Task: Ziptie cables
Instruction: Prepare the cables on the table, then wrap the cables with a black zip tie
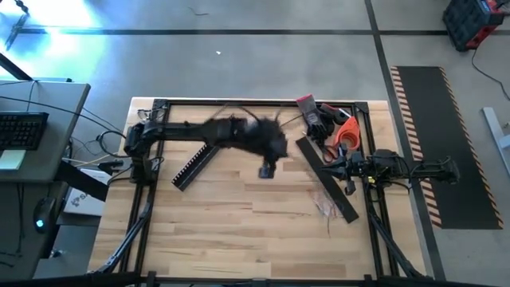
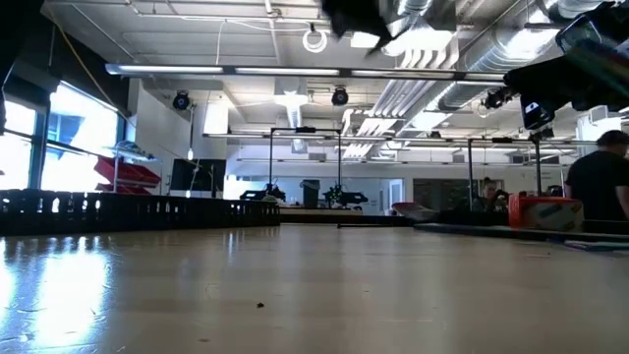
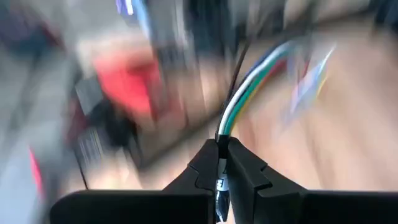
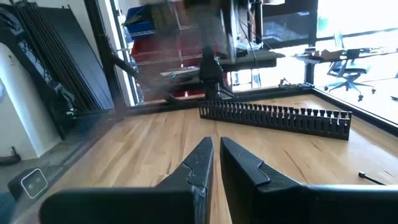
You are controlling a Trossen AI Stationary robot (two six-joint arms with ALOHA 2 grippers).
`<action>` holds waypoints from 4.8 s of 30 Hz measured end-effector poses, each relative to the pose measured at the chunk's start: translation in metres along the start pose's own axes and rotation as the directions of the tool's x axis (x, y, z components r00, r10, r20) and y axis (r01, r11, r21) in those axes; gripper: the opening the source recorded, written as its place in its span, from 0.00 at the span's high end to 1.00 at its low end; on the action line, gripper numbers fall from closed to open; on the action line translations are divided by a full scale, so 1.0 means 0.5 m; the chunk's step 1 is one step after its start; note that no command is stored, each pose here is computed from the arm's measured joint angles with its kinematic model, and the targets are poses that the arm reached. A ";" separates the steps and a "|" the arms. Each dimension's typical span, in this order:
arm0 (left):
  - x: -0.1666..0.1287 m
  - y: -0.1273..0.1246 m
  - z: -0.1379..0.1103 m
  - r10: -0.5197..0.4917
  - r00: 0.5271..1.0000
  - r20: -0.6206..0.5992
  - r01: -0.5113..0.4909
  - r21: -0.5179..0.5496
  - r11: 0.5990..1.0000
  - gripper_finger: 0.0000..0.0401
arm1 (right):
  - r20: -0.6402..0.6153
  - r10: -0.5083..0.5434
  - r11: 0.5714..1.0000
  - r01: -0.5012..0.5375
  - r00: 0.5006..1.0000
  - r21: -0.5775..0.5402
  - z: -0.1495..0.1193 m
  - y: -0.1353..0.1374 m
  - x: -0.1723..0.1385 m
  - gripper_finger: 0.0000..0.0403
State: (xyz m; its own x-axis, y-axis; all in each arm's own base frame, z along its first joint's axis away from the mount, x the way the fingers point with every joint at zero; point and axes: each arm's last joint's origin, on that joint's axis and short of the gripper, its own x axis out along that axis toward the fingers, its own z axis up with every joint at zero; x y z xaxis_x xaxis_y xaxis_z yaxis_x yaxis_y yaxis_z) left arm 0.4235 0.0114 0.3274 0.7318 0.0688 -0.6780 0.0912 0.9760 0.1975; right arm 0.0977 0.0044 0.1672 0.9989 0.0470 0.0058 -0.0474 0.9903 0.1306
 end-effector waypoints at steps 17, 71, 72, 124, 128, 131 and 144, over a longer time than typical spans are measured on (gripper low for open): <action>0.062 -0.235 -0.418 0.105 0.753 -0.649 -0.286 -0.179 0.941 1.00 | -0.001 0.000 1.000 0.000 1.000 0.000 0.000 0.000 0.000 0.96; -0.124 -0.301 -0.446 0.430 0.899 -0.084 -0.395 -0.577 0.715 0.57 | -0.652 -0.369 0.928 0.298 0.662 -0.223 0.082 -0.231 0.363 0.83; -0.124 -0.301 -0.447 0.420 0.903 -0.088 -0.390 -0.576 0.718 0.57 | -0.678 -0.311 0.950 0.248 0.666 -0.192 0.081 -0.246 0.379 0.83; -0.094 -0.295 -0.395 0.241 0.968 0.067 -0.241 -0.012 0.970 0.57 | -0.777 0.422 0.729 -0.685 0.466 -0.015 0.149 -0.067 0.588 1.00; -0.066 -0.285 -0.367 0.152 0.972 0.179 -0.175 0.119 0.977 0.57 | -0.682 0.624 0.592 -0.801 0.382 0.093 0.168 0.001 0.577 1.00; -0.032 -0.277 -0.350 0.085 0.957 0.278 -0.144 0.198 0.970 0.57 | -0.627 0.705 0.504 -0.856 0.332 0.113 0.176 0.038 0.573 1.00; 0.102 -0.241 -0.315 -0.145 0.793 0.592 -0.061 0.314 0.948 0.57 | -0.562 0.788 0.344 -0.937 0.252 0.062 0.192 0.117 0.563 1.00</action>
State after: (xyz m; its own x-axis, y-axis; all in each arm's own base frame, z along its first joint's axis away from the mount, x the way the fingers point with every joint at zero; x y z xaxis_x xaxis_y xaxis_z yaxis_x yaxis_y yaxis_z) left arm 0.3434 -0.0704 0.1577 0.9668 -0.2089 -0.1472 0.2536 0.8559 0.4508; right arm 0.3759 0.0629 0.2718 0.2139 0.8655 -0.4529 -0.9522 0.2883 0.1012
